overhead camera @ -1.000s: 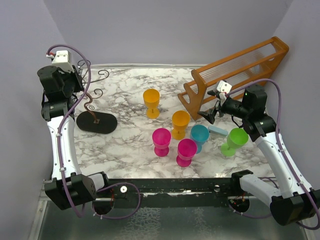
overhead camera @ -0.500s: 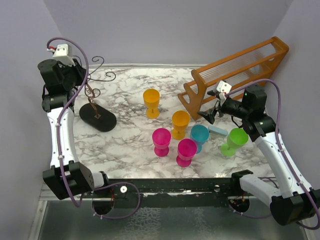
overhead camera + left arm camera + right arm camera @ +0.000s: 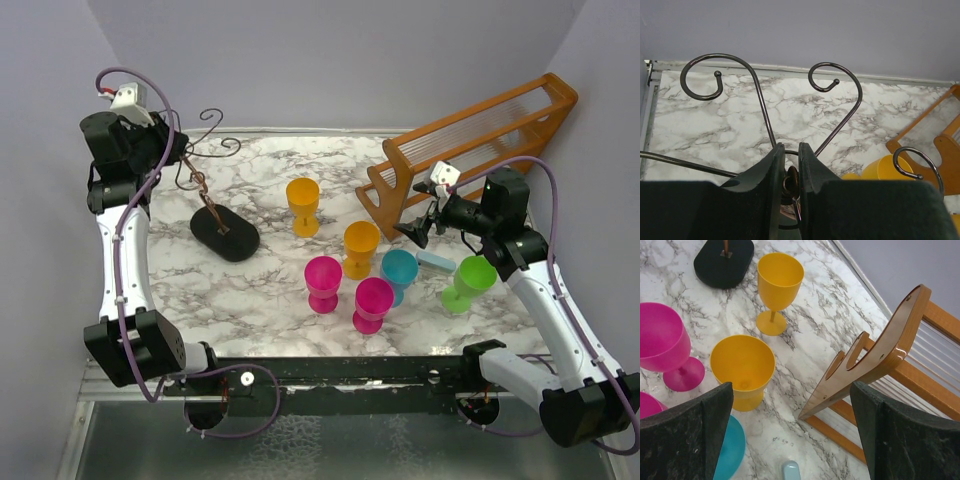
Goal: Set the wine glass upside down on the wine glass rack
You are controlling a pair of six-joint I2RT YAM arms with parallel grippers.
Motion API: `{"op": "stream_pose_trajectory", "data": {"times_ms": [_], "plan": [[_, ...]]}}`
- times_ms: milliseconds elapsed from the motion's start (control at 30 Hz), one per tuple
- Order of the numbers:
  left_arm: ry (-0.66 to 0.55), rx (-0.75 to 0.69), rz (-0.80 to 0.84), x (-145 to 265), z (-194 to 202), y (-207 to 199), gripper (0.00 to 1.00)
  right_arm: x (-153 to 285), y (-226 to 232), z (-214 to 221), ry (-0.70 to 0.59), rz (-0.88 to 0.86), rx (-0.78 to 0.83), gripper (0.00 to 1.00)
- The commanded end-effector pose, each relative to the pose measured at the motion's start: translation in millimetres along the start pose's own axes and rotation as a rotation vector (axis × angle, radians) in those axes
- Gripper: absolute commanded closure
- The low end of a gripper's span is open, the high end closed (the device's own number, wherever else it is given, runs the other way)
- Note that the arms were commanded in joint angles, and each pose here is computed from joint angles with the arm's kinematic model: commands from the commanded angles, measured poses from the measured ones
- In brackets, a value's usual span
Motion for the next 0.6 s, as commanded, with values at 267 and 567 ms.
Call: {"op": "stream_pose_trajectory", "data": {"times_ms": [267,567], "plan": [[-0.218,-0.091,0.188,-11.4,-44.6,-31.5,1.00,-3.7,-0.4,0.7,-0.015,-0.003,0.015,0.00],[-0.192,-0.076,0.214,-14.3,-29.4,-35.5,1.00,-5.4,-0.3,3.6,-0.011,-0.008,0.008,0.00]]}}
Point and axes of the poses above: each gripper's point midway between its finger pads, its own x axis back along the fingers, its own y axis along the line the jaws close on, z = x × y, the point moved 9 cm from there along x, back along the fingers, and after that the axes turned 3 degrees about x, right-handed, at the moved point
